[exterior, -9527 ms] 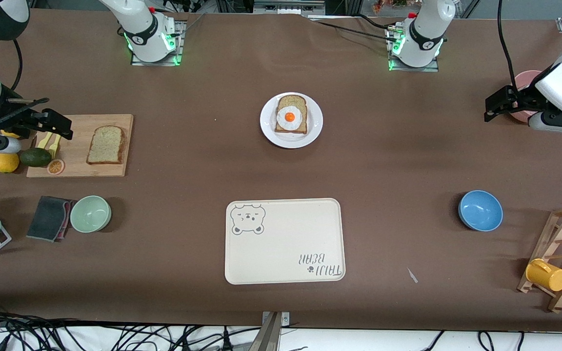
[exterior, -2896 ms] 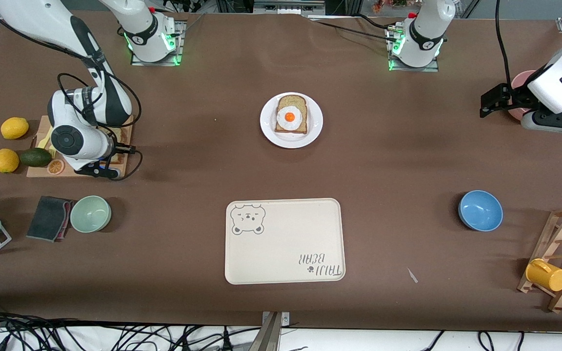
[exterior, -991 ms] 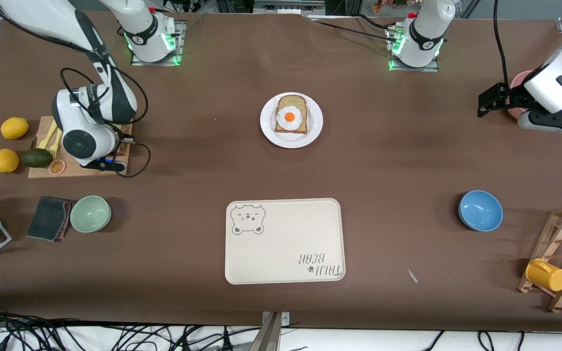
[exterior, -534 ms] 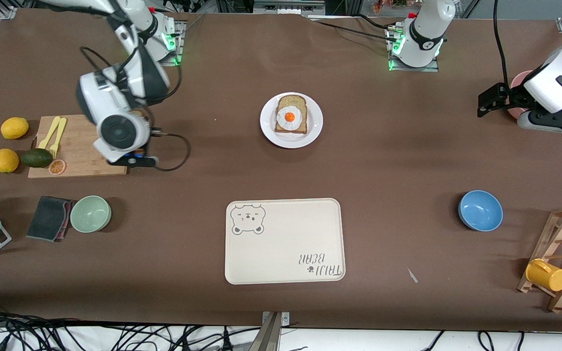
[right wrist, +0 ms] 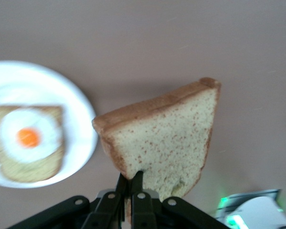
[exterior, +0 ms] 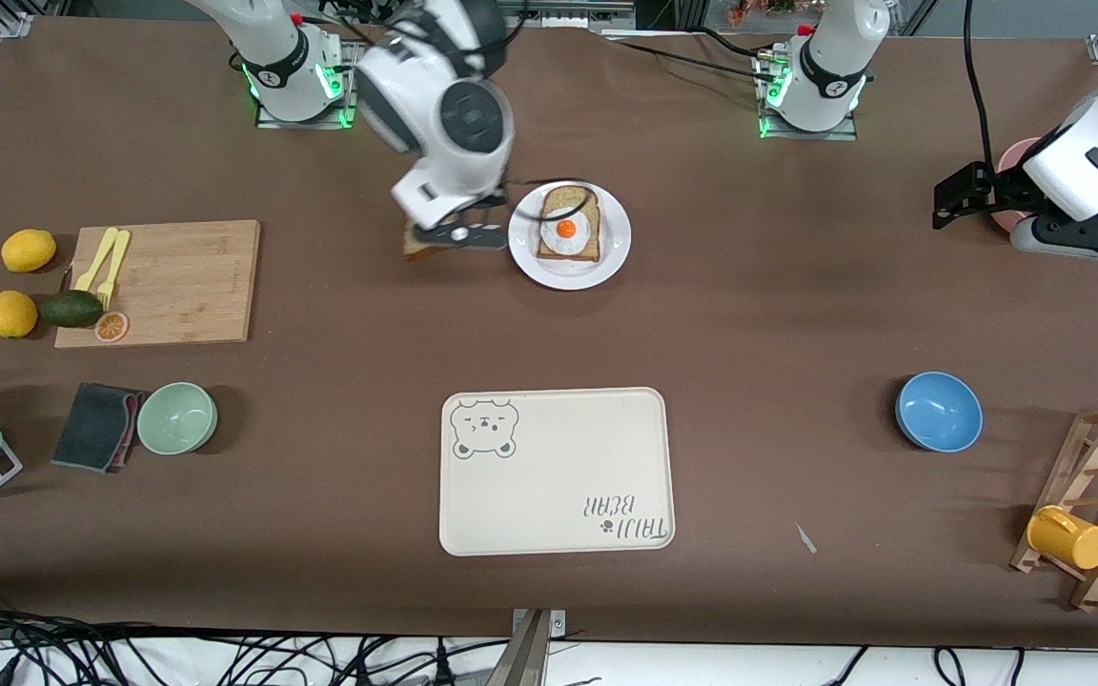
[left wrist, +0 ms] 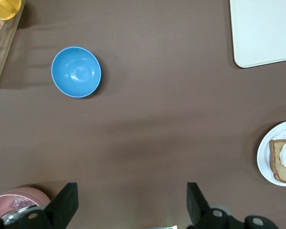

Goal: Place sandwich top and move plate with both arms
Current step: 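Lift the bread slice with the right gripper and carry it over the plate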

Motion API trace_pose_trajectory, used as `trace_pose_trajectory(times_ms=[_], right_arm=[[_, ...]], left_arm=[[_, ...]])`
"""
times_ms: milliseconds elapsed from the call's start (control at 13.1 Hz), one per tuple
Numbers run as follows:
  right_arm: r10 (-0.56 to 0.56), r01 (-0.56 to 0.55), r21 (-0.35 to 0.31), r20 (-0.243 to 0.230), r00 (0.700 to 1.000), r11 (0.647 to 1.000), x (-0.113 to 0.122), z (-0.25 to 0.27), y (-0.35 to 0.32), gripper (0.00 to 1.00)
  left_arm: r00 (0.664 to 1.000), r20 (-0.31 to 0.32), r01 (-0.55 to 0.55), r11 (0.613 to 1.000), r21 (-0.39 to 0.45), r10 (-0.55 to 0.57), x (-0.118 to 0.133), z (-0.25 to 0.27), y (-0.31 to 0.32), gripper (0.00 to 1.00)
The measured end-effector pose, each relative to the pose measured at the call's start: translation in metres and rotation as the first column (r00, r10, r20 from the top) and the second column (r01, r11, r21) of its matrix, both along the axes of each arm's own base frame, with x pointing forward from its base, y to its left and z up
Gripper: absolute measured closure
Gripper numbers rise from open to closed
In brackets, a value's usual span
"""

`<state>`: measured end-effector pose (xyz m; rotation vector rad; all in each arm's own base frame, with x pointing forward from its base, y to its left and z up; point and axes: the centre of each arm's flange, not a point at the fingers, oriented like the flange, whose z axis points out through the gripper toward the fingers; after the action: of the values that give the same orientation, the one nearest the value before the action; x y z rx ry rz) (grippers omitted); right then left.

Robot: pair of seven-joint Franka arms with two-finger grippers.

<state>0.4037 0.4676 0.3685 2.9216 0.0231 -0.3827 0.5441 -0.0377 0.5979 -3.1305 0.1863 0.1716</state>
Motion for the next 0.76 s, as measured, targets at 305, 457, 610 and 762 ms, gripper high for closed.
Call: trace_pose_trajectory(times_ms=[305,457,610,762], right_arm=[[0.019,-0.019,0.052,0.0,1.0,0.998,-0.061,-0.044,0.099,0.94],[0.018,-0.017,0.075,-0.007,1.0,0.997,-0.06,-0.056,0.114,0.94],[0.005,-0.004,0.106,-0.004,1.0,0.994,-0.054,-0.06,0.123,0.94],[-0.006,0.006,0.116,-0.004,1.0,0.993,-0.053,-0.064,0.129,0.94]], left_arm=[[1.0,0.0,0.001,1.0,0.0,-0.001,0.0,0.0,-0.001,0.0],[1.0,0.0,0.002,1.0,0.0,-0.002,0.0,0.0,-0.001,0.0],[1.0,0.0,0.003,1.0,0.0,-0.003,0.0,0.0,-0.002,0.0],[1.0,-0.001,0.004,1.0,0.0,-0.004,0.0,0.0,-0.002,0.0]])
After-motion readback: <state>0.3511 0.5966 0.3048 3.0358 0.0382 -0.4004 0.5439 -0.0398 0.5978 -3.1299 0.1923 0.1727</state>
